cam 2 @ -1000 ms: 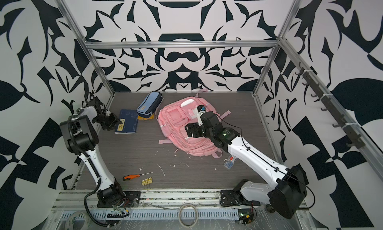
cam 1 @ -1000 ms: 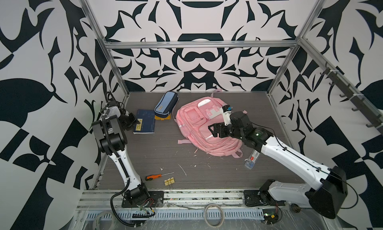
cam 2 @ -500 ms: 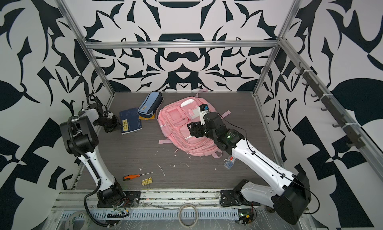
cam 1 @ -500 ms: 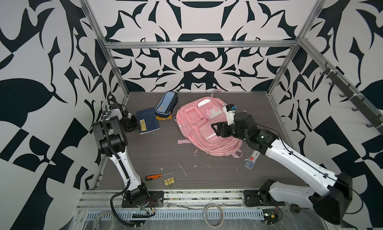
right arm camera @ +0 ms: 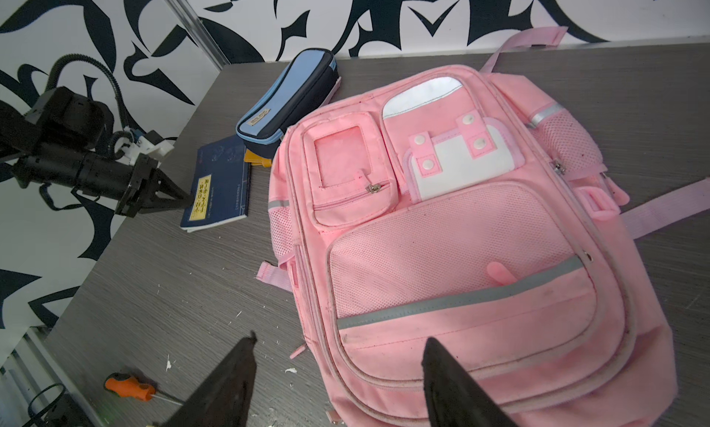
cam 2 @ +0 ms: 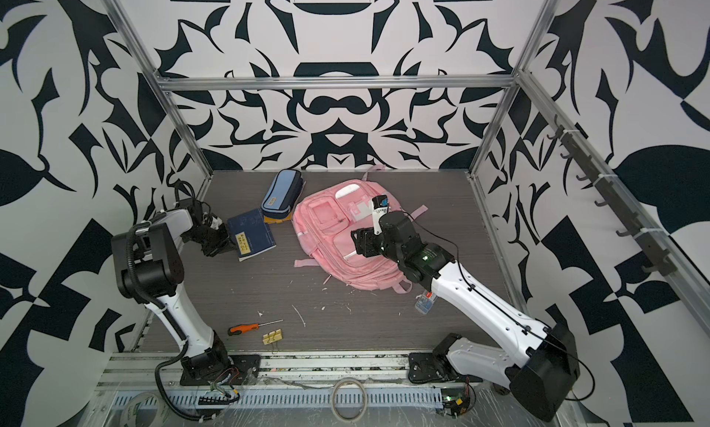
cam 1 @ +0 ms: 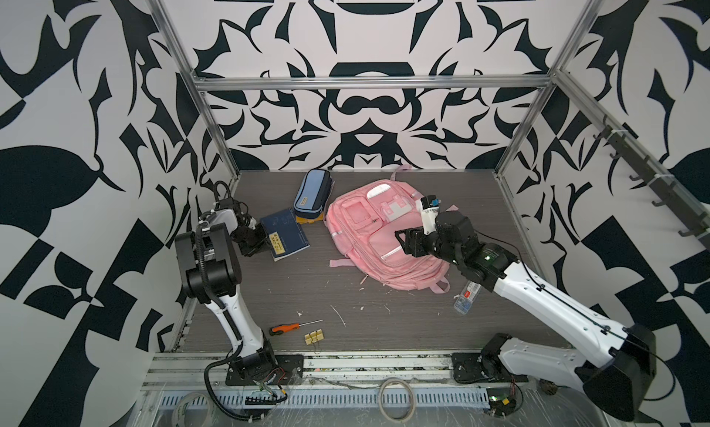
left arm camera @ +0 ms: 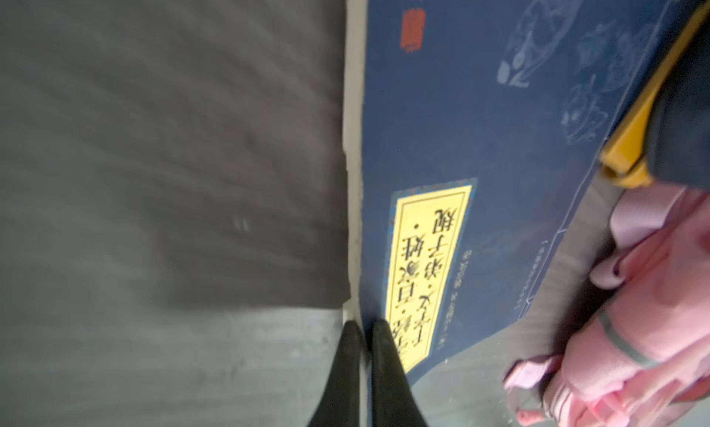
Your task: Pack the student bag
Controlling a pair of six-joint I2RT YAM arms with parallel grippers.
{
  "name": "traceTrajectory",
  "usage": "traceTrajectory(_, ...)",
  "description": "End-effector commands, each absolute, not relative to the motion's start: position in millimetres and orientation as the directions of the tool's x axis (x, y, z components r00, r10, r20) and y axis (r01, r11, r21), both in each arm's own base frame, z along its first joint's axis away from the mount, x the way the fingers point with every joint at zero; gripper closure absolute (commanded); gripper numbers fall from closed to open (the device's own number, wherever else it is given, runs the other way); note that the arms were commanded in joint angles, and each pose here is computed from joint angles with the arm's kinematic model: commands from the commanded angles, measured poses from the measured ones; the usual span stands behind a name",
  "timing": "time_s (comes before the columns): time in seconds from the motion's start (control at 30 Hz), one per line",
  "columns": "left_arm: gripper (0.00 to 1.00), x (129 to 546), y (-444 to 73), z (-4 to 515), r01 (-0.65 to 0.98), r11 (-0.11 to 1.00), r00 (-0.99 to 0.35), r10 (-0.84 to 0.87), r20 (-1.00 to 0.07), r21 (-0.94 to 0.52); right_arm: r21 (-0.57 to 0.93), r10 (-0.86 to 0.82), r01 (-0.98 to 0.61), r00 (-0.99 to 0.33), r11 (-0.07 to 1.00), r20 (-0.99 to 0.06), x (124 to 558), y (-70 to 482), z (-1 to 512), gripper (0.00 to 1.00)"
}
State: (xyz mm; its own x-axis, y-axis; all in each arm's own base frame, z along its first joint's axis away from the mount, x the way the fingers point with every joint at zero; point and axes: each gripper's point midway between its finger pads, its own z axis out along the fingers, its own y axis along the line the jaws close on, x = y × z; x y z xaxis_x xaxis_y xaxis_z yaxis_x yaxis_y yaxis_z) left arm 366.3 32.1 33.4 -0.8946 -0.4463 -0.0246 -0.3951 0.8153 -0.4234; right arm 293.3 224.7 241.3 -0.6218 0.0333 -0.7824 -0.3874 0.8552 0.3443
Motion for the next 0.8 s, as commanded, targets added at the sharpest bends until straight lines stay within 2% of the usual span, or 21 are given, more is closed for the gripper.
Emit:
traceTrajectory(0.0,1.00,334.0,14.6,41.8,-0.417,0.805,-0.895,-0.444,0.037,-0.423,0.316,0.032,-0.414,-0.564,0.854,-0.825,304.8,229.5,251.7,0.30)
traceTrajectory(0.13,1.00,308.3,-1.6,51.7,-0.395,0.818,-0.909,-0.415,0.046,-0.418,0.336,0.016,-0.410,-0.614,0.848,-0.789,316.0,243.1,237.3,0.32)
traceTrajectory(0.37,1.00,270.8,-41.3,61.5,-0.383,0.797,-0.919,-0.383,0.100,-0.468,0.497,0.015,-0.368,-0.792,0.786,-0.611,324.6,292.1,188.7,0.35)
traceTrajectory(0.53,1.00,245.8,-67.7,66.2,-0.358,0.796,-0.931,-0.344,0.123,-0.488,0.445,-0.170,-0.471,-0.808,0.761,-0.565,326.7,342.6,177.2,0.35)
traceTrajectory(0.67,1.00,234.8,-83.2,69.6,-0.318,0.824,-0.946,-0.306,0.105,-0.469,0.538,-0.186,-0.473,-0.845,0.698,-0.501,332.3,385.2,167.0,0.36)
traceTrajectory(0.77,1.00,229.6,-96.1,67.3,-0.336,0.807,-0.941,-0.308,0.139,-0.487,0.579,-0.223,-0.486,-0.856,0.655,-0.467,329.7,417.0,155.4,0.36)
